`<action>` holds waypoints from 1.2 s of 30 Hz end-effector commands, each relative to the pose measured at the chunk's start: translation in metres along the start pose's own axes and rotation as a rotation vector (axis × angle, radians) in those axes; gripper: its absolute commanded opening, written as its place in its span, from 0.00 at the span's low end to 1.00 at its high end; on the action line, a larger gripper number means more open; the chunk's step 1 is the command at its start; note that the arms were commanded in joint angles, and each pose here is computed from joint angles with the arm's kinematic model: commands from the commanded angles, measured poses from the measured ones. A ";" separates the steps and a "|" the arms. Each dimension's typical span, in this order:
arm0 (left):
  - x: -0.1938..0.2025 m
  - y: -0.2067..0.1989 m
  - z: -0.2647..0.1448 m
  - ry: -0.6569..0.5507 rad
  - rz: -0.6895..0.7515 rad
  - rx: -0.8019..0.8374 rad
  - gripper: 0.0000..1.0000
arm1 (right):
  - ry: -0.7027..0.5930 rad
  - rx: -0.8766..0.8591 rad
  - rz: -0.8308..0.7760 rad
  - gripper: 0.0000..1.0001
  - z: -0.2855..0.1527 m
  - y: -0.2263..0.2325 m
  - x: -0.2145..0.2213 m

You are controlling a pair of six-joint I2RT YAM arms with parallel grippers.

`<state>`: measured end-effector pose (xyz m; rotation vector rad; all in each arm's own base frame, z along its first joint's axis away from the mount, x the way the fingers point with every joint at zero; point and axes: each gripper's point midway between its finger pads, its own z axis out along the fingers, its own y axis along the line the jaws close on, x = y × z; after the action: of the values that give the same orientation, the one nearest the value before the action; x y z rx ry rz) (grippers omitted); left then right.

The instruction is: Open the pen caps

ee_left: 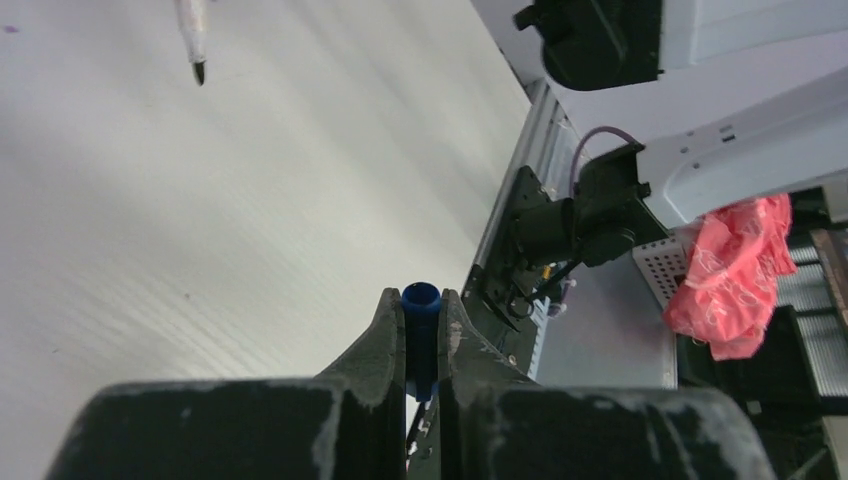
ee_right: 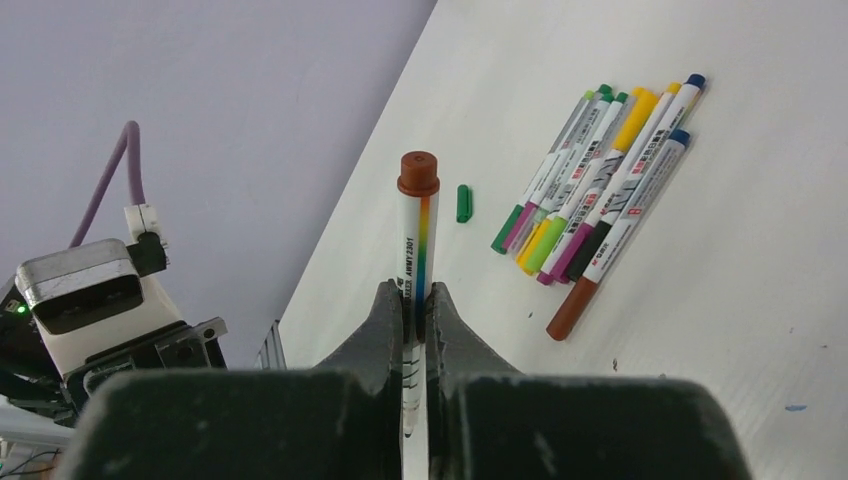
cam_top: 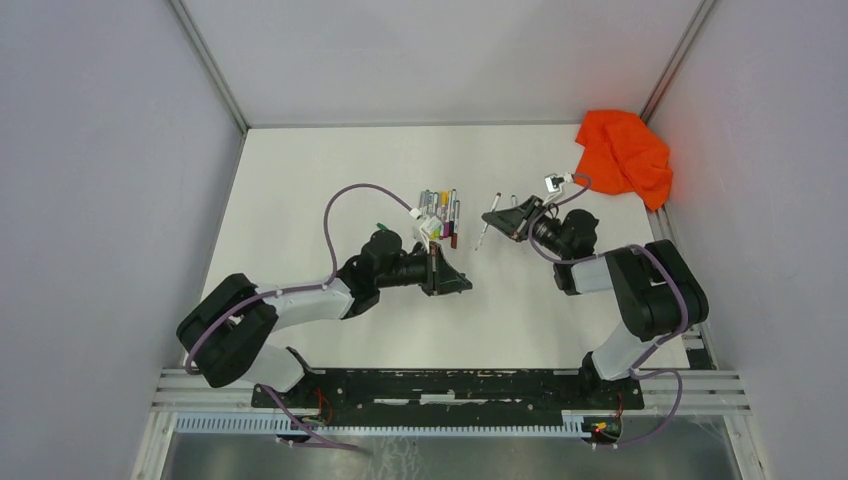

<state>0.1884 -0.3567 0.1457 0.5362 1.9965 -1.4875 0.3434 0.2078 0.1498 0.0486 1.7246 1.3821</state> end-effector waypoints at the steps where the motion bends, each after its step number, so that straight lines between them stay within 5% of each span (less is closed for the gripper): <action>1: -0.037 0.029 -0.010 -0.110 -0.007 -0.229 0.02 | -0.011 0.054 -0.172 0.00 0.018 -0.003 -0.028; 7: -0.062 0.127 -0.081 -0.283 -0.150 -0.943 0.02 | 0.099 0.505 -0.342 0.00 0.007 -0.072 -0.051; 13: -0.061 0.186 -0.127 -0.291 -0.314 -1.243 0.02 | 0.177 0.816 -0.434 0.00 -0.018 -0.113 -0.073; 29: -0.059 0.257 -0.141 -0.317 -0.614 -1.229 0.02 | 0.372 1.099 -0.526 0.00 -0.033 -0.174 -0.082; 36: -0.057 0.268 -0.137 -0.319 -0.660 -1.207 0.15 | 0.415 1.100 -0.528 0.00 -0.024 -0.185 -0.081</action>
<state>0.3622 -0.1375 0.0219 -0.8014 2.4178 -0.2834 0.4514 0.0786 0.0434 -0.0649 2.4358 -0.0078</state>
